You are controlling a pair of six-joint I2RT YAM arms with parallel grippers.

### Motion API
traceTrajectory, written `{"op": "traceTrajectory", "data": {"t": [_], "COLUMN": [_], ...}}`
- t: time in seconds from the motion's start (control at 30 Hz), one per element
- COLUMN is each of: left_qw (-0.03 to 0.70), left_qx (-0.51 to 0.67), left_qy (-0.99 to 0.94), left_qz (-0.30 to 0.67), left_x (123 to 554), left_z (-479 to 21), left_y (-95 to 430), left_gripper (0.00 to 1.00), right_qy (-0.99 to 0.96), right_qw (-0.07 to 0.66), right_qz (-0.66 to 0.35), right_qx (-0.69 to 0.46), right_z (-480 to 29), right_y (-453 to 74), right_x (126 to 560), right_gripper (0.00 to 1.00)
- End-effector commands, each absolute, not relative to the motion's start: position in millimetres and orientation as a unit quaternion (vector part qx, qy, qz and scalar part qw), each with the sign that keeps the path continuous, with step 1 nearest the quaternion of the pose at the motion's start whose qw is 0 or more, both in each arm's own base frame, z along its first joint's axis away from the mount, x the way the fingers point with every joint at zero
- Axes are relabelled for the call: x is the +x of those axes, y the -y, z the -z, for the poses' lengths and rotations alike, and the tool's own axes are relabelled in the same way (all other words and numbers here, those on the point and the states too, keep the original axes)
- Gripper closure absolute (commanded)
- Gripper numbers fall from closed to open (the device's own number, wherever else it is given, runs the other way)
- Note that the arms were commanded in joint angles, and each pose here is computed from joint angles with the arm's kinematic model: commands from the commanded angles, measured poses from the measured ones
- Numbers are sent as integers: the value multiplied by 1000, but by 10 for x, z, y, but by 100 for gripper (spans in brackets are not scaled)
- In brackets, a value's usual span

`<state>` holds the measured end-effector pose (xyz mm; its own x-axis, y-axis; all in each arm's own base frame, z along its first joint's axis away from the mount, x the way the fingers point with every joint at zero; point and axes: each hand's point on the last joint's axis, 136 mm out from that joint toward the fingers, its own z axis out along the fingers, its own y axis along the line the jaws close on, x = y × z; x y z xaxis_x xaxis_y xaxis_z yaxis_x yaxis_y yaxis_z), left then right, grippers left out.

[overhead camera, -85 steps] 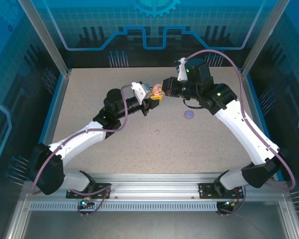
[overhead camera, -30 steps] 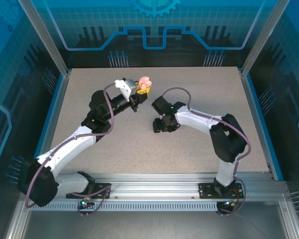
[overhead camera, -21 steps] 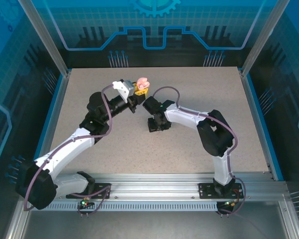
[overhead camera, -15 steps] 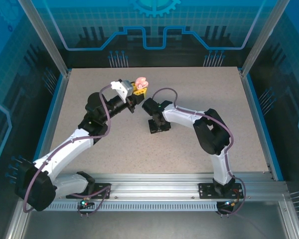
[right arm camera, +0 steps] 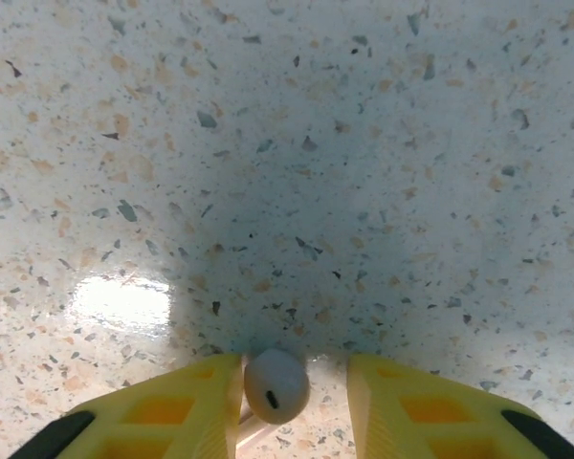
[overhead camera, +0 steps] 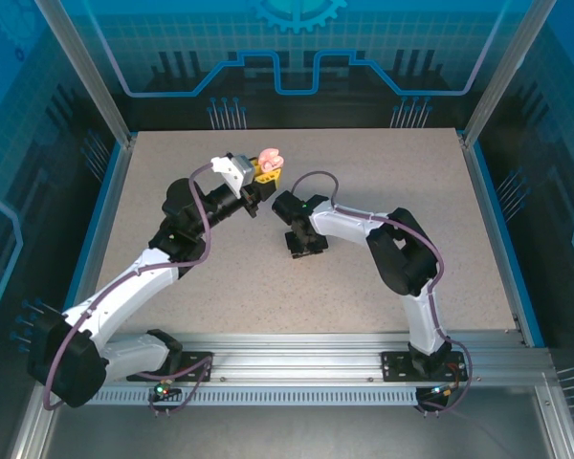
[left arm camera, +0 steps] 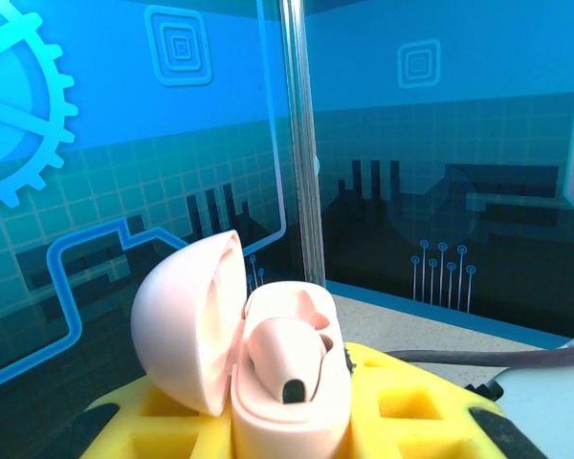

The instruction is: Insert wireless bluetooth earbuds into charging case

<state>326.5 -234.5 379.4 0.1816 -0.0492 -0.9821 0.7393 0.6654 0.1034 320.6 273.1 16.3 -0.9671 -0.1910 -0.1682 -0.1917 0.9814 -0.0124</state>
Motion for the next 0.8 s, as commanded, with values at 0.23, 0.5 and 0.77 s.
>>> {"op": "traceTrajectory", "data": {"t": [0.23,0.5,0.77], "left_qw": [718,712,700], "left_qx": [289,292,297], "left_qy": [-565,-568,-570], "left_qz": [286,293,312], "left_x": [3224,3219,3192], "left_z": [-3880,-3861,-3835], "left_y": [2298,2314,2365], "left_gripper": [100,100,100], "right_qy": [-992,-988,-968], "right_qw": [68,123,238], "right_qz": [-1,-4,-20], "right_qx": [-103,-88,-72], "right_z": [-53,-366,-1278], "right_y": [-2778,-2653,-2433], "right_x": [3111,3161,3249], "right_gripper": [84,88,90]}}
